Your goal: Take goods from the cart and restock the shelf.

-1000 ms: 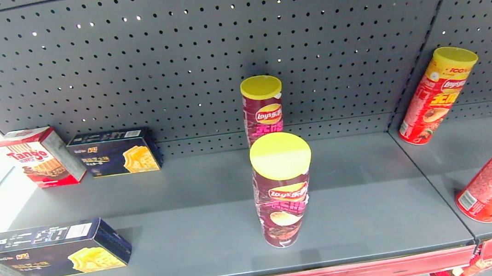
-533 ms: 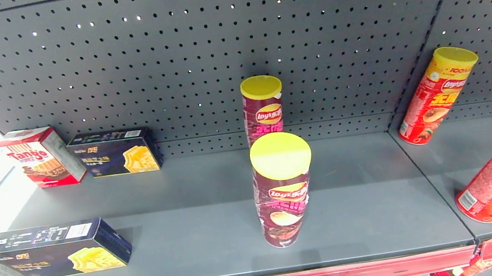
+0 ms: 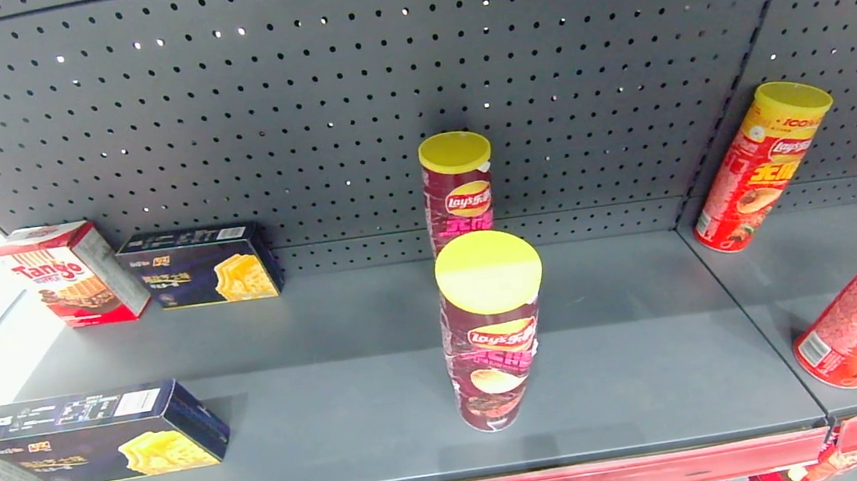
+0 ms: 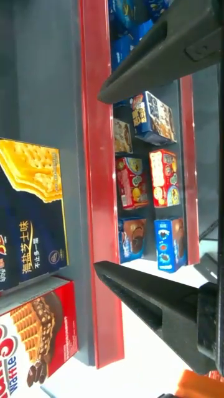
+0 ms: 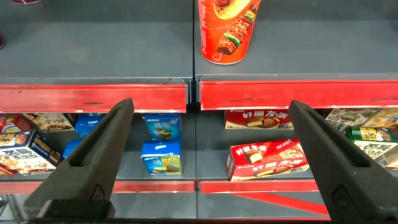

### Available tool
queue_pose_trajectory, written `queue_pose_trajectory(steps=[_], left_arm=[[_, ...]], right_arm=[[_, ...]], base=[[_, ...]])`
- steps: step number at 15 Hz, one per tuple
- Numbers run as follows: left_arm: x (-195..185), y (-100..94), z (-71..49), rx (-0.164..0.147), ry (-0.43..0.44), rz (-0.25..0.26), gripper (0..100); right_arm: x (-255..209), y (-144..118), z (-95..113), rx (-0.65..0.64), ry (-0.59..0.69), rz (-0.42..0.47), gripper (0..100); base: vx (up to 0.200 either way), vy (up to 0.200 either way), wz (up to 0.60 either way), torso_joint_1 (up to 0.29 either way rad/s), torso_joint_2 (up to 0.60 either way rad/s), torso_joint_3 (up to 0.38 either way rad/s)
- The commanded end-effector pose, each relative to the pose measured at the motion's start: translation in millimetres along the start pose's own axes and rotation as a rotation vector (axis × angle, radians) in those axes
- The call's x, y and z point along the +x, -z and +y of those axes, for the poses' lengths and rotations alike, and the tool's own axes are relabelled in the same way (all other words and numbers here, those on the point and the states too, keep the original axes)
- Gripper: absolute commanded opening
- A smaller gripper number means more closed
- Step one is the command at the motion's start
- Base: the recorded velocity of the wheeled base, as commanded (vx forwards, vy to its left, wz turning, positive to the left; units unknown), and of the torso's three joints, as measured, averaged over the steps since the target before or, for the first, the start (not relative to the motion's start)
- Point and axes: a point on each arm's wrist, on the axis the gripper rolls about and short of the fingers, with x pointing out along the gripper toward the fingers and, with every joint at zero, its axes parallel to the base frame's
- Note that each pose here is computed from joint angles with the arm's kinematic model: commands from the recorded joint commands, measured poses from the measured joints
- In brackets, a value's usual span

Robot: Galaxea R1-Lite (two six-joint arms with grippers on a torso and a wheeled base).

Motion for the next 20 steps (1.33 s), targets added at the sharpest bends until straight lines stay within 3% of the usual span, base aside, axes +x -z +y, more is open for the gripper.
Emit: queue_pose_trajectory(steps=[1,14,20], left_arm=[[0.0,-0.1,-0.1,-0.001,-0.001,0.000,100],[0.1,0.3,-0.1,0.011,0.005,0.001,100],[0.1,-0.1,-0.3,-0.003,0.011,0.001,100]], right_arm=[[0.0,0.0,0.0,0.000,-0.001,-0.001,100],[0.0,0.0,0.0,0.000,-0.001,-0.001,100],[0.0,0.0,0.0,0.000,-0.001,-0.001,100]], base=[[0.000,0.000,0.00,0.000,0.00,0.000],[0.000,0.000,0.00,0.000,0.00,0.000],[-0.033,0.000,0.00,0.000,0.00,0.000]])
